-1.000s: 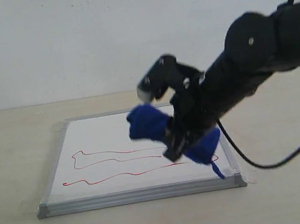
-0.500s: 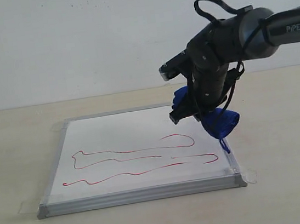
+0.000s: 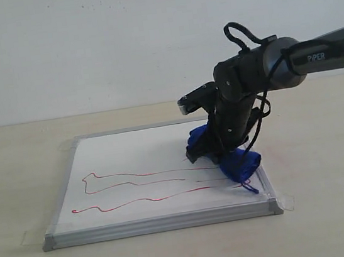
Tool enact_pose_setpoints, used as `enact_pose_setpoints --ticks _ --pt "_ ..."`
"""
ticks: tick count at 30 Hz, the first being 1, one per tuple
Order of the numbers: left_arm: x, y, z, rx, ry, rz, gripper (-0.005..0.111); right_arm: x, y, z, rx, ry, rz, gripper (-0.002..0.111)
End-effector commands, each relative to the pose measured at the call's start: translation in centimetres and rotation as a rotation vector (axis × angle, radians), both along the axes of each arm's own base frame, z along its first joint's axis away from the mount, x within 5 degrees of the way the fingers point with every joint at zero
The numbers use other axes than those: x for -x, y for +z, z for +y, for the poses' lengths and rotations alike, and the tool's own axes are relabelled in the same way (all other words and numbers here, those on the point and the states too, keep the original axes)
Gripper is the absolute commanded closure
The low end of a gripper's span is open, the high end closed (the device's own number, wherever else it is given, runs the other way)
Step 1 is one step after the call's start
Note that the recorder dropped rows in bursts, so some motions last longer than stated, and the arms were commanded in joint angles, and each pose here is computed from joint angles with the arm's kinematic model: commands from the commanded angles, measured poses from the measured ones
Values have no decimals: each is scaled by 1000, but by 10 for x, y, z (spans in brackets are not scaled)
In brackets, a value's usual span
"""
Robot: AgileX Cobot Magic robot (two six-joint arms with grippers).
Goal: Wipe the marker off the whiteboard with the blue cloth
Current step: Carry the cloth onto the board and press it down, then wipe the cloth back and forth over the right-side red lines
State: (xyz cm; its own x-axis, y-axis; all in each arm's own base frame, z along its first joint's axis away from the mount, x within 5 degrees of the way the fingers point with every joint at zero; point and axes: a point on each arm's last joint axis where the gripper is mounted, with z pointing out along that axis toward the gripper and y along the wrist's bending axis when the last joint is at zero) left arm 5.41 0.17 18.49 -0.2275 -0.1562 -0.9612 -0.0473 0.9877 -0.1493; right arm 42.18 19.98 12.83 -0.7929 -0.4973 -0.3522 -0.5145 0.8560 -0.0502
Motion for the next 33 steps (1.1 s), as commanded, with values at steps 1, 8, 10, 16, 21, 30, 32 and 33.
enact_pose_setpoints --ticks 1,8,10,16,21,30,32,33 --pt "0 0 0 9 -1 -9 103 21 -6 26 -190 127 184 108" --pt "0 0 0 9 -1 -9 103 17 -10 16 -41 197 127 108" --pt "0 0 0 9 -1 -9 103 4 -14 0 87 120 30 108" --pt "0 0 0 9 -1 -9 103 -14 -19 -24 284 13 -125 108" --pt "0 0 0 9 -1 -9 103 4 -23 4 237 96 -41 108" --pt "0 0 0 9 -1 -9 103 56 -14 70 95 387 116 108" --pt "0 0 0 9 -1 -9 103 51 -8 64 102 337 101 108" --pt "0 0 0 9 -1 -9 103 46 -4 56 103 283 92 108"
